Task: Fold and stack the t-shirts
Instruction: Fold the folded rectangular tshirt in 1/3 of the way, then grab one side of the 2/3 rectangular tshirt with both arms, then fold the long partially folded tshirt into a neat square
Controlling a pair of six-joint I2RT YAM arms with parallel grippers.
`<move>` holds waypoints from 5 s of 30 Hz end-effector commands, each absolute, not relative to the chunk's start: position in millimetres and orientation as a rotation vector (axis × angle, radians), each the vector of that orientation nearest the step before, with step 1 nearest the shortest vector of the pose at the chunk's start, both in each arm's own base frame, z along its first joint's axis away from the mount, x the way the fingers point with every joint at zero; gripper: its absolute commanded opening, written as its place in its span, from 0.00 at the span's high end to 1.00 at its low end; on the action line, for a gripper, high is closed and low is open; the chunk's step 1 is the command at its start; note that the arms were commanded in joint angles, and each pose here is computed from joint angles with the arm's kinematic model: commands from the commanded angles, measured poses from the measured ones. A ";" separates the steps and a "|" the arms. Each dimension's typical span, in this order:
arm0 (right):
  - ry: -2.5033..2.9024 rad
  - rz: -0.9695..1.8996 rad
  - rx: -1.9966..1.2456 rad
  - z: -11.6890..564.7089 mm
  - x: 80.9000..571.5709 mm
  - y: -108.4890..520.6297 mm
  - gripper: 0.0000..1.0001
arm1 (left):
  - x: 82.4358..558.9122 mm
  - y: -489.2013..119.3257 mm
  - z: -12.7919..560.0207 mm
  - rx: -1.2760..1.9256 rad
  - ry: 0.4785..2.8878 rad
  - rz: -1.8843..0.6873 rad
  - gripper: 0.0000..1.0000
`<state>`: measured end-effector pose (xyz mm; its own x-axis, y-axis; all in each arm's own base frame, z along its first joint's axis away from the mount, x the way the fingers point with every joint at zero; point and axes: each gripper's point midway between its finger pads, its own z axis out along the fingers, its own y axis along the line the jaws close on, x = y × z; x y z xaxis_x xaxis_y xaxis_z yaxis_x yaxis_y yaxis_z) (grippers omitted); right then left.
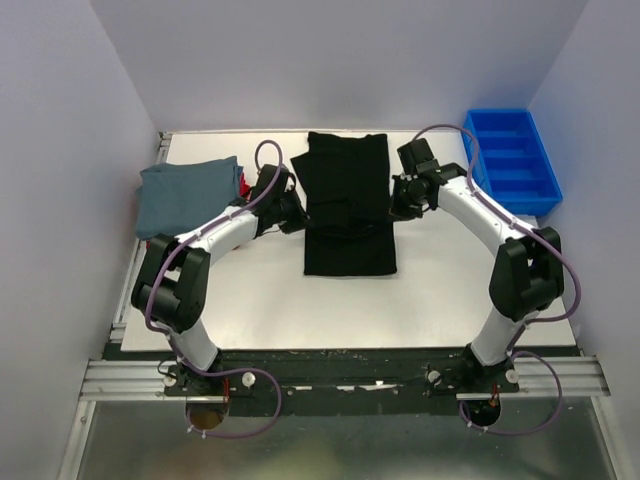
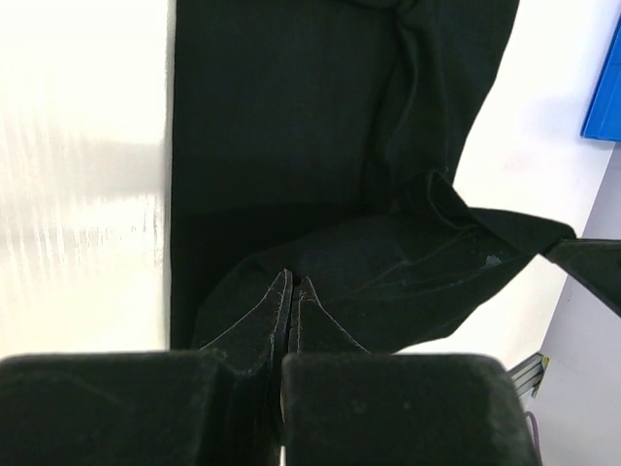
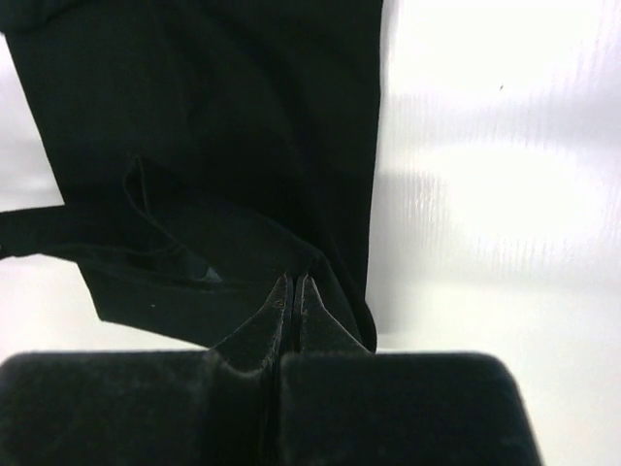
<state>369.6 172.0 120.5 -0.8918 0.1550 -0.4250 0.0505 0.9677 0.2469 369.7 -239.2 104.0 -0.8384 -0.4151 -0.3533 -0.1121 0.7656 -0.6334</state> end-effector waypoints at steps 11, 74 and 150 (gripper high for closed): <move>2.669 0.272 0.177 114.9 409.3 164.5 0.99 | 413.7 -223.2 104.1 -0.450 2.392 -0.719 1.00; 2.814 0.617 0.178 12.7 286.5 163.7 0.71 | 304.2 -222.5 28.5 -0.313 2.607 -0.721 0.57; 2.539 0.462 0.315 140.1 513.4 127.1 0.99 | 539.5 -213.3 157.0 -0.327 2.331 -0.645 1.00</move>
